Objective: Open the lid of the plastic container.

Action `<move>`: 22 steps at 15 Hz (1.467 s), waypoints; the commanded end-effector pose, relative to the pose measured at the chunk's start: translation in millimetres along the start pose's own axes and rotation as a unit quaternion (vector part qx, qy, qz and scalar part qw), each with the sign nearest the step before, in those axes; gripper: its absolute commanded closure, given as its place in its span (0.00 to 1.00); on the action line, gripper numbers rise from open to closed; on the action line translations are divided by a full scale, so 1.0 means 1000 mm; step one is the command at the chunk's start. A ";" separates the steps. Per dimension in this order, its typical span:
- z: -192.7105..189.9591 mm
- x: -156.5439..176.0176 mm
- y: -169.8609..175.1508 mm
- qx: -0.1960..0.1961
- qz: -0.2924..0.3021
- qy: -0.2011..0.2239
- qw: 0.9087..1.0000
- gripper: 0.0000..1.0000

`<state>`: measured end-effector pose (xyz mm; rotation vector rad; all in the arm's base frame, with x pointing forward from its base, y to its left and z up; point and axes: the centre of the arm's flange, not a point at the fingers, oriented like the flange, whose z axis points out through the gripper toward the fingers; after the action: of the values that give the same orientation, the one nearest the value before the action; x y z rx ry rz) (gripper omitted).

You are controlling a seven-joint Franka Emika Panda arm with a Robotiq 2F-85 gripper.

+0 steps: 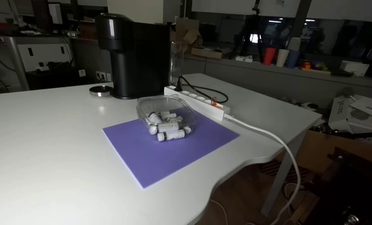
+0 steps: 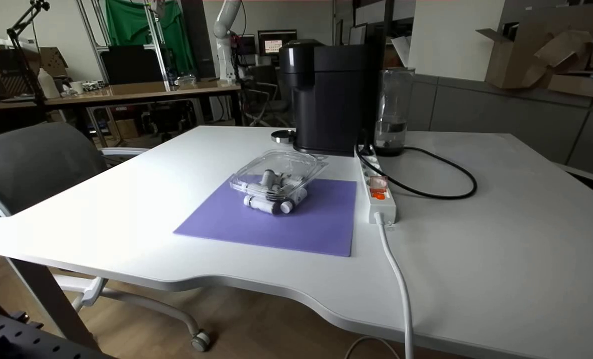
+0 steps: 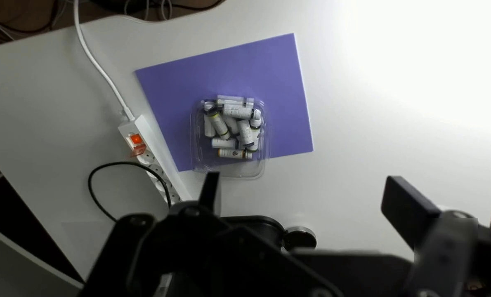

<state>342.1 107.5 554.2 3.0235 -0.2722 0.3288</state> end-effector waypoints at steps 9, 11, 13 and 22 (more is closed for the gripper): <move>0.146 0.101 0.144 0.078 -0.133 -0.050 0.987 0.00; 0.141 0.083 0.141 0.079 -0.115 -0.047 0.989 0.00; 0.156 0.085 0.147 0.078 -0.111 -0.058 0.989 0.00; 0.211 0.118 0.165 0.071 -0.112 -0.056 0.990 0.00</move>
<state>438.8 -71.4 411.9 3.1826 0.0910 0.1849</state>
